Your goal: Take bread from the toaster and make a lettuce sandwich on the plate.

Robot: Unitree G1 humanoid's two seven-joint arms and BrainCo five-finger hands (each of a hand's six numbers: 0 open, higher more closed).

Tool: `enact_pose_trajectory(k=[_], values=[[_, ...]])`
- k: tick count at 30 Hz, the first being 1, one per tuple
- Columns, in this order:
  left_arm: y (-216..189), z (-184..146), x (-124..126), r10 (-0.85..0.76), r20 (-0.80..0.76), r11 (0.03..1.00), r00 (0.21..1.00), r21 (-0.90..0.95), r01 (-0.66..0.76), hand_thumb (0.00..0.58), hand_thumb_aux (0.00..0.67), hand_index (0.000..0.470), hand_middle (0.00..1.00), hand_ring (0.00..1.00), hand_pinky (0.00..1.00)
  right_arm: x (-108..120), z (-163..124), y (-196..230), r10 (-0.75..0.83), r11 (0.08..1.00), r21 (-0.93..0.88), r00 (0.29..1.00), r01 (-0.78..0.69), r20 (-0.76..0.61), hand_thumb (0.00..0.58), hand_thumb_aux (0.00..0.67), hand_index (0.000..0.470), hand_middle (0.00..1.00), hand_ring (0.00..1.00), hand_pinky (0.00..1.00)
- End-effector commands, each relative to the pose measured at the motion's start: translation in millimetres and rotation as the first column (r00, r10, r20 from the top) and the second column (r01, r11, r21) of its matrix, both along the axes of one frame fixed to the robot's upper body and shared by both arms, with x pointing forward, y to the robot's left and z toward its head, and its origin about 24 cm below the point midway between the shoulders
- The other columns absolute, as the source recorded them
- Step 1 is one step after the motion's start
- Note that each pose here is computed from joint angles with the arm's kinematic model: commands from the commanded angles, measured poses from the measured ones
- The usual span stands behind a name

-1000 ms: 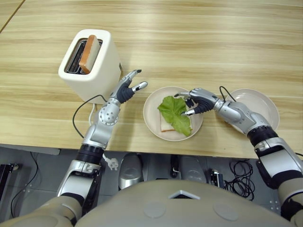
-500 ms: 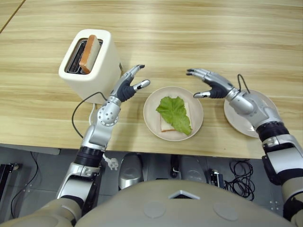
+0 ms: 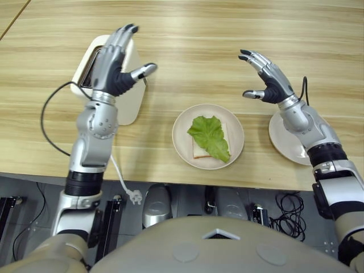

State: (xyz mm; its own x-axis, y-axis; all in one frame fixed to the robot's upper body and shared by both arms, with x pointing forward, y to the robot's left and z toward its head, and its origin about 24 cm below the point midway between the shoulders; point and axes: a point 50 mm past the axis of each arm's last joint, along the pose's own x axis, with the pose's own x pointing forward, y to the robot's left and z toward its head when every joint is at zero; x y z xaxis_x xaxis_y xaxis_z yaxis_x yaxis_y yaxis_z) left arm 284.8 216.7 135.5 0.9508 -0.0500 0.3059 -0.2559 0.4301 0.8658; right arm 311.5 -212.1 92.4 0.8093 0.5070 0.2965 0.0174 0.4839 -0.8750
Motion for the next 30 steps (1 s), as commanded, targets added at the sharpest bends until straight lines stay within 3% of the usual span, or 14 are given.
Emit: enact_pose_trajectory(k=[1, 8, 19, 20, 21, 22, 23, 30], values=[[27.4, -6.1, 4.0, 0.165, -0.004, 0.981, 0.986, 0.104, -0.163, 0.0, 0.0, 0.0, 0.0, 0.0, 0.0, -2.7, -0.6, -7.3, -0.028, 0.999, 0.014, 1.0, 0.028, 0.005, 0.0, 0.0, 0.0, 0.0, 0.0, 0.0], [47.6, -22.3, 10.0, 0.279, -0.049, 0.946, 0.959, 0.188, -0.266, 0.0, 0.0, 0.0, 0.0, 0.0, 0.0, -6.9, -5.1, -11.5, -0.041, 0.999, 0.01, 0.999, 0.041, -0.007, 0.0, 0.0, 0.0, 0.0, 0.0, 0.0], [46.3, -37.0, 10.9, 0.276, -0.131, 0.95, 0.952, 0.186, -0.249, 0.0, 0.0, 0.0, 0.0, 0.0, 0.0, -10.9, -11.4, -12.2, -0.043, 0.999, 0.012, 0.999, 0.043, -0.023, 0.0, 0.0, 0.0, 0.0, 0.0, 0.0], [45.9, -37.9, 10.8, 0.272, -0.137, 0.952, 0.952, 0.184, -0.246, 0.144, 0.089, 0.061, 0.0, 0.0, 0.0, -11.3, -11.9, -12.6, -0.044, 0.999, 0.013, 0.999, 0.044, -0.024, 0.0, 0.0, 0.0, 0.0, 0.0, 0.0], [45.7, -38.2, 10.8, 0.271, -0.139, 0.953, 0.953, 0.182, -0.244, 0.46, 0.365, 0.251, 0.0, 0.0, 0.0, -11.5, -12.2, -12.9, -0.045, 0.999, 0.013, 0.999, 0.046, -0.024, 0.0, 0.0, 0.0, 0.0, 0.0, 0.0], [45.6, -38.4, 10.9, 0.27, -0.14, 0.953, 0.953, 0.181, -0.243, 0.46, 0.365, 0.251, 0.0, 0.0, 0.0, -11.7, -12.4, -13.0, -0.046, 0.999, 0.014, 0.999, 0.046, -0.025, 0.0, 0.0, 0.0, 0.0, 0.0, 0.0], [45.6, -38.3, 10.7, 0.269, -0.139, 0.953, 0.953, 0.179, -0.244, 0.58, 0.67, 0.46, 0.0, 0.0, 0.0, -11.8, -12.5, -13.0, -0.046, 0.999, 0.015, 0.999, 0.047, -0.025, 0.0, 0.0, 0.0, 0.0, 0.0, 0.0], [46.6, -31.4, 12.0, 0.285, -0.09, 0.949, 0.954, 0.165, -0.268, 0.58, 0.67, 0.46, 0.0, 0.0, 0.0, -15.2, -16.3, -14.9, -0.053, 0.998, 0.022, 0.998, 0.053, -0.028, 0.0, 0.0, 0.0, 0.0, 0.0, 0.0]])
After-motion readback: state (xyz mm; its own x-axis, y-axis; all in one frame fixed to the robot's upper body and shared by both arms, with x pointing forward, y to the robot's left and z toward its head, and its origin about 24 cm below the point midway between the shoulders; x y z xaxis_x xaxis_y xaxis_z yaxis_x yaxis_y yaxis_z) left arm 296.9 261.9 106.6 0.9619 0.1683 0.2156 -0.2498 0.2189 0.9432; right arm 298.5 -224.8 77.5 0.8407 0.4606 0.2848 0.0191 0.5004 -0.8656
